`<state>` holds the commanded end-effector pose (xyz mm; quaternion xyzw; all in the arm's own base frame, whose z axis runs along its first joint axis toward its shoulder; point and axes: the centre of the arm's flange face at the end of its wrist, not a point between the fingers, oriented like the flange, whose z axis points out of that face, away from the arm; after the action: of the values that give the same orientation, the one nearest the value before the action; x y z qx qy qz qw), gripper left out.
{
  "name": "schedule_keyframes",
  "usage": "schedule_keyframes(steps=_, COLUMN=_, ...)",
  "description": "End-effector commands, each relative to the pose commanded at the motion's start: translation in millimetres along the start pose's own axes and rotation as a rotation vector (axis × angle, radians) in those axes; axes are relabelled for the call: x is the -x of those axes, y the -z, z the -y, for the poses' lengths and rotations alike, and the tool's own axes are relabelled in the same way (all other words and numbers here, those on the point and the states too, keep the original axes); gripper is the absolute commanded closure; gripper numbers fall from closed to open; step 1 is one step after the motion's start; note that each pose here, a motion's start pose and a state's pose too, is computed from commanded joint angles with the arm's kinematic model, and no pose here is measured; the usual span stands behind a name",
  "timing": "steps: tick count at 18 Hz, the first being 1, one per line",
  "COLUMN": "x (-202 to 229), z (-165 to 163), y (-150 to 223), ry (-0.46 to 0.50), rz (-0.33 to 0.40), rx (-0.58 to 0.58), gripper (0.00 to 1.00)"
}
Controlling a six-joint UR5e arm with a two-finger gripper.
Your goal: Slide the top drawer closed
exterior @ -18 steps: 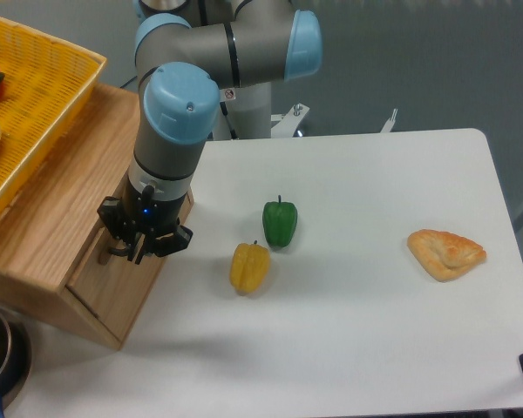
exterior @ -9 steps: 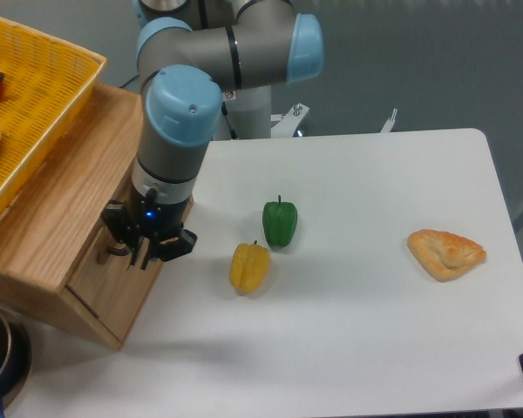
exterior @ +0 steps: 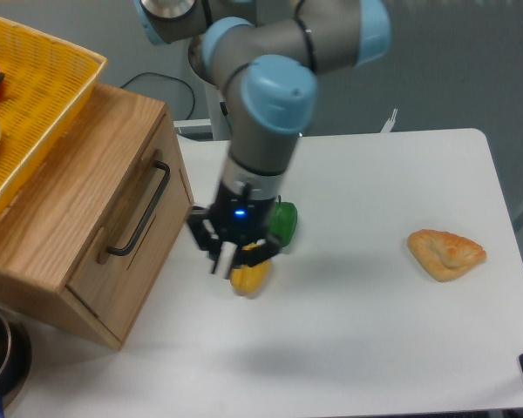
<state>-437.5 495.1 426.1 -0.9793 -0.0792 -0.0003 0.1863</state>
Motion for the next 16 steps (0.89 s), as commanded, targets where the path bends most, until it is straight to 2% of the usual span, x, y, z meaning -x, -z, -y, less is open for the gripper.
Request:
schedule_keyframes(steps=4, x=57.3, z=-20.2, y=-20.5, ry=-0.17, rz=0.139, rx=0.14, gripper=0.42)
schedule_keyframes(steps=5, x=71.1, z=-25.6, y=-25.8, ry=-0.204, rz=0.158, rx=0.18, gripper=0.3)
schedule_keyframes(steps=6, x=85.4, z=-30.7, y=-28.6, ry=-0.246, rz=0.169, rx=0.209, gripper=0.11)
schedule_keyframes(steps=7, x=100.2, z=-36.7, y=-31.9, ry=-0.291, rz=0.169, rx=0.228, gripper=0.0)
schedule_keyframes(steps=11, x=169.6, z=-70.7, y=-33.6, ry=-0.413, rz=0.163, rx=0.259, gripper=0.0)
schedule_keyframes(steps=13, x=204.0, z=-97.3, y=-38.2, ry=-0.539, rz=0.137, rx=0.286, gripper=0.0)
schedule_keyframes(steps=16, x=234.1, z=-106.0, y=-40.0, ry=-0.603, rz=0.135, rx=0.315, gripper=0.0)
